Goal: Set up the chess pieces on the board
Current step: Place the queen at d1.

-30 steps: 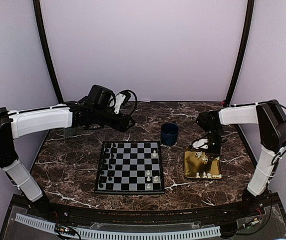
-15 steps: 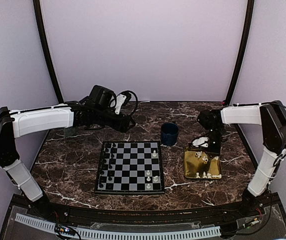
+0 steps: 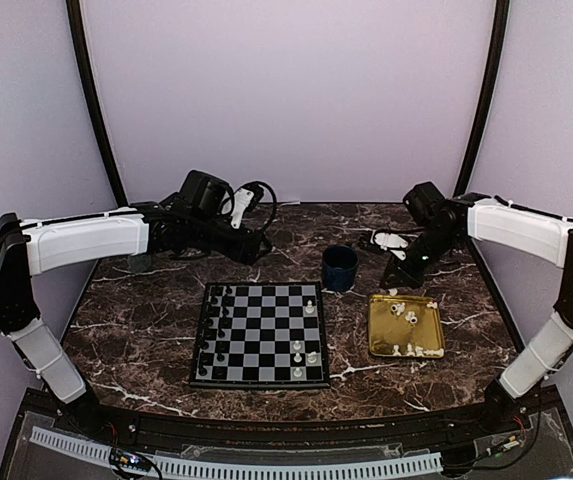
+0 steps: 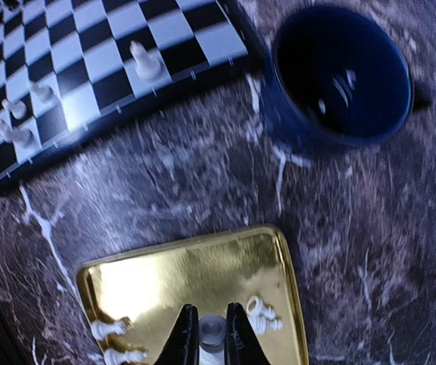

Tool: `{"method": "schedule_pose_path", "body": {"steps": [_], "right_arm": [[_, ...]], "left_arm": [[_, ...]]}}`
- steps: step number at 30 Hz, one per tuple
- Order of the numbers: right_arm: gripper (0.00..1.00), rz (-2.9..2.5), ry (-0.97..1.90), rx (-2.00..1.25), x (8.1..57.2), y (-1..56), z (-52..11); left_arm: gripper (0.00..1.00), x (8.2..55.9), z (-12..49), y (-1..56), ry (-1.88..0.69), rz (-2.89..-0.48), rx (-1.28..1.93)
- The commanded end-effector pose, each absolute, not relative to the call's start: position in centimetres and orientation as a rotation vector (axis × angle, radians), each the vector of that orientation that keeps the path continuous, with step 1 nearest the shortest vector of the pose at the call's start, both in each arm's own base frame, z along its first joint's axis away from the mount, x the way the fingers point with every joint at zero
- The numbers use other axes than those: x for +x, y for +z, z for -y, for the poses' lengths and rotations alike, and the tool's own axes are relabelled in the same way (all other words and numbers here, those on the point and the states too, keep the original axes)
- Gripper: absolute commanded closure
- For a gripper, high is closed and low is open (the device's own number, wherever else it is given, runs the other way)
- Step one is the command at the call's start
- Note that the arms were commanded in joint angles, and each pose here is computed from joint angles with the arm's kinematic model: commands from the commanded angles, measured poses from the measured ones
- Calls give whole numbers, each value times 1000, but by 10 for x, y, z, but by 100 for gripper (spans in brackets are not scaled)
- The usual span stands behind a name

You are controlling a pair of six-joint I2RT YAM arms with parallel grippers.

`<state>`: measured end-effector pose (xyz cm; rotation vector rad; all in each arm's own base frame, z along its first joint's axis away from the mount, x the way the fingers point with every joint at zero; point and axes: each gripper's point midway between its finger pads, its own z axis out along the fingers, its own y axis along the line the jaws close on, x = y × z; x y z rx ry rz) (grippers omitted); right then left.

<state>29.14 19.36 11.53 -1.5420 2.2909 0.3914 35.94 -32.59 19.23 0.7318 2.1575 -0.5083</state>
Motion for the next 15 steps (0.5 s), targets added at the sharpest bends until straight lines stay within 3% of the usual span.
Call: {"method": "schedule_pose_path", "body": {"steps": [1, 8, 15], "right_arm": [[90, -1924, 661, -1522, 285, 174, -270], [90, -1692, 818, -1535, 265, 179, -335], [89, -1657, 934, -1638, 239, 131, -373]], "left_arm": [[30, 363, 324, 209, -488, -2125, 722], [30, 370, 318, 204, -415, -2110, 720], [30, 373, 317, 201, -392, -2110, 724]]}}
